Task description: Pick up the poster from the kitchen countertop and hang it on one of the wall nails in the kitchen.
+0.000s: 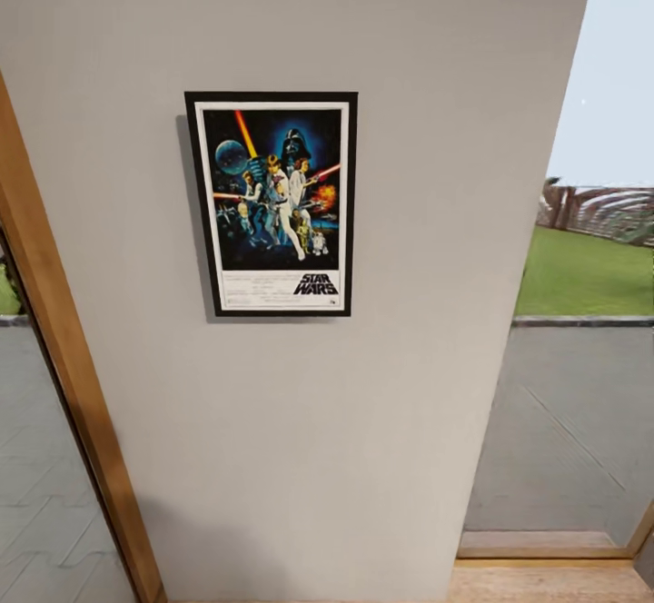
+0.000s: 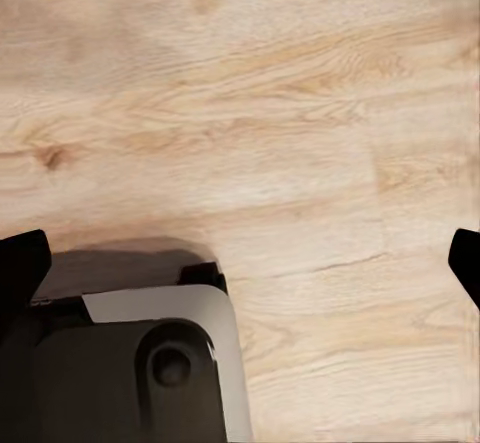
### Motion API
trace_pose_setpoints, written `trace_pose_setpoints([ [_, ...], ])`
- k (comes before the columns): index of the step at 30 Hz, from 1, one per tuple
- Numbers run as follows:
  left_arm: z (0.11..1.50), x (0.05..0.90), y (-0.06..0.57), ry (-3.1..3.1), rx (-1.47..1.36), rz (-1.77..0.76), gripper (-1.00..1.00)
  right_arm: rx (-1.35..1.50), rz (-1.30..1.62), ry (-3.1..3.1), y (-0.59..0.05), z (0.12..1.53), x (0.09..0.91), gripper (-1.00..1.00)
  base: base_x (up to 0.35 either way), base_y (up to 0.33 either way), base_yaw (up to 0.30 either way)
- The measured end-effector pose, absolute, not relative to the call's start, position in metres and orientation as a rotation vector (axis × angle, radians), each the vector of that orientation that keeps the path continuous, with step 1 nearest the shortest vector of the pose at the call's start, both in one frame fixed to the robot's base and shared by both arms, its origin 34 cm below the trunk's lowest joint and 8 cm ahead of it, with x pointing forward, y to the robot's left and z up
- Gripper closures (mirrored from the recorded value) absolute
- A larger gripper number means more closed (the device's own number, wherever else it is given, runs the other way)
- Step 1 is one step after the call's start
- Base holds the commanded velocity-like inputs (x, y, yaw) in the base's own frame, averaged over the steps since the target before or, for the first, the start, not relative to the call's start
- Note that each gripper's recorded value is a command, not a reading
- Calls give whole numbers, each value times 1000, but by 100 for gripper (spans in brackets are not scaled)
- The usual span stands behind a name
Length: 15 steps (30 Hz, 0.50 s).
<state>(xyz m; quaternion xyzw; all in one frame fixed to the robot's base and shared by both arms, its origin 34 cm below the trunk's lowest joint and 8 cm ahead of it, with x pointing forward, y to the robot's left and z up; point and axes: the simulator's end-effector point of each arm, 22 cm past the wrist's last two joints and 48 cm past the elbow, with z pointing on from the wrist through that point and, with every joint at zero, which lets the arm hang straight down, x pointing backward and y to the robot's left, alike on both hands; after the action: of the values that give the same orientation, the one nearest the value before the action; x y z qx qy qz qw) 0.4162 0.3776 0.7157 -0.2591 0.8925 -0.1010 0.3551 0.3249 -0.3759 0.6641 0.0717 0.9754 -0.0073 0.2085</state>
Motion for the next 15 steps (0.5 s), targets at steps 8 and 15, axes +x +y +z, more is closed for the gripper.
trace_pose_setpoints([
  [8,716,414,379,2308,-665,-257,-100,218,-104,2700,-380,664,326,-100,0,0,-8],
  [15,716,414,380,2307,-665,-256,-100,219,-107,2700,-379,664,326,-100,0,0,0],
])
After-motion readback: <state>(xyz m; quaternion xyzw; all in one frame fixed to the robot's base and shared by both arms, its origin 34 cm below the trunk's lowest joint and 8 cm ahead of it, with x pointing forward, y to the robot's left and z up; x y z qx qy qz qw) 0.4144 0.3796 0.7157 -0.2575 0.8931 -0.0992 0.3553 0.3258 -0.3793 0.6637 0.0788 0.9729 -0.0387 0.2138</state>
